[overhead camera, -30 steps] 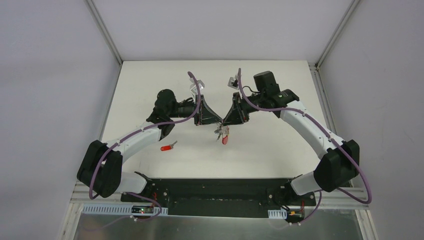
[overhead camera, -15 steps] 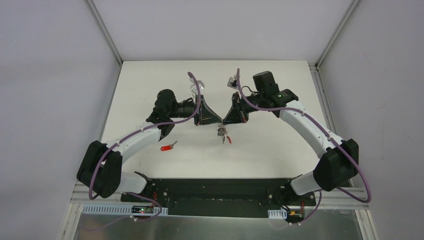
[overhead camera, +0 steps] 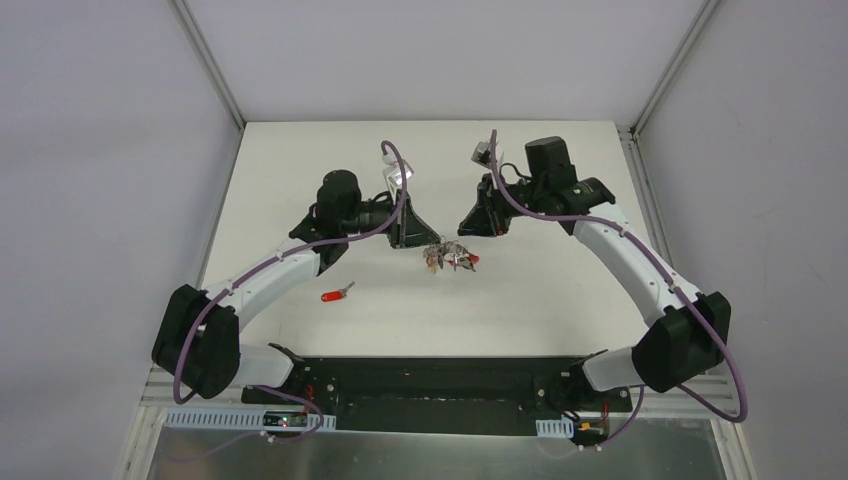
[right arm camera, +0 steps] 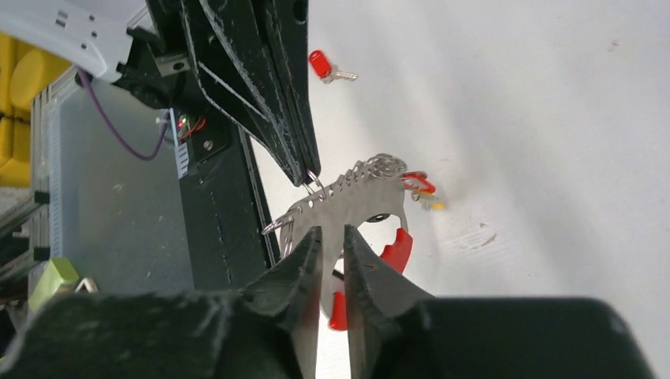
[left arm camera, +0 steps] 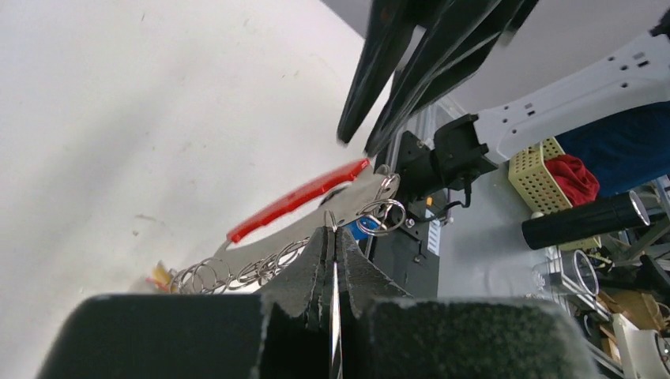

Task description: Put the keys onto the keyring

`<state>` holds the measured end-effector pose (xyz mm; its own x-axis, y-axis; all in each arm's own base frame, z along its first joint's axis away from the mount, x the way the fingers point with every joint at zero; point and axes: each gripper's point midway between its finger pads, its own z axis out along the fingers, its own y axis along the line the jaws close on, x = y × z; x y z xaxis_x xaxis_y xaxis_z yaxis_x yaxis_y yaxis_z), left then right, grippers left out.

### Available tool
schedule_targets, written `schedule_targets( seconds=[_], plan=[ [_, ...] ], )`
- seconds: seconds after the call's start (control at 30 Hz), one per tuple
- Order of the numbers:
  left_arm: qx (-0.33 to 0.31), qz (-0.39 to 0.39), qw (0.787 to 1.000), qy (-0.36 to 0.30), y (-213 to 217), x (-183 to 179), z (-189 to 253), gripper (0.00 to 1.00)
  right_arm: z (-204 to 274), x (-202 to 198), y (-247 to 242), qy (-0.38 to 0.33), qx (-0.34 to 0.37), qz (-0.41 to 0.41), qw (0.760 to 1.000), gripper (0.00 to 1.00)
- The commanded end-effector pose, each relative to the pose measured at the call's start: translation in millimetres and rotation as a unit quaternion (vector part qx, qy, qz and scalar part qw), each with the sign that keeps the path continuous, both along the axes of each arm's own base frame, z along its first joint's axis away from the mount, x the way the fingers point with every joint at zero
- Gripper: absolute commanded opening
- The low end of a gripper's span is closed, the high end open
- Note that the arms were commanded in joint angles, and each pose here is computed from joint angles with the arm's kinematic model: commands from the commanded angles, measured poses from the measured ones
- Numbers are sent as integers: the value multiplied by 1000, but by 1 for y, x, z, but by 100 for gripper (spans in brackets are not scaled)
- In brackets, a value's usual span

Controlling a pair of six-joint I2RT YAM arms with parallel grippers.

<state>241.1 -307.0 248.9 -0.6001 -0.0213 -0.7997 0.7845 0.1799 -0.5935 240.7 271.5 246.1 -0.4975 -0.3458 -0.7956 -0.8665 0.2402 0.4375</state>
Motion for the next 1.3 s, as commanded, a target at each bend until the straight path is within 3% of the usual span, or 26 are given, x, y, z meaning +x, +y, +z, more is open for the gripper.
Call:
schedule_targets(
  seconds=[0.0,0.1,0.2,0.67,1.27],
  plan=[
    [35,32,999,-16,7,7,9,0,21,12,-12,-46,4,-40,998,24],
    [54,46,997,-13,10,11,7,0,26,17,-17,-54,1,-55,997,36],
    [64,62,996,-6,13,15,7,0,30,18,-19,-57,3,-58,997,38],
    [115,223,959,133,33,49,4,0,37,13,-7,-20,29,-31,999,39],
    [123,279,906,294,30,57,-17,0,19,20,43,-63,-54,7,997,34]
  ],
)
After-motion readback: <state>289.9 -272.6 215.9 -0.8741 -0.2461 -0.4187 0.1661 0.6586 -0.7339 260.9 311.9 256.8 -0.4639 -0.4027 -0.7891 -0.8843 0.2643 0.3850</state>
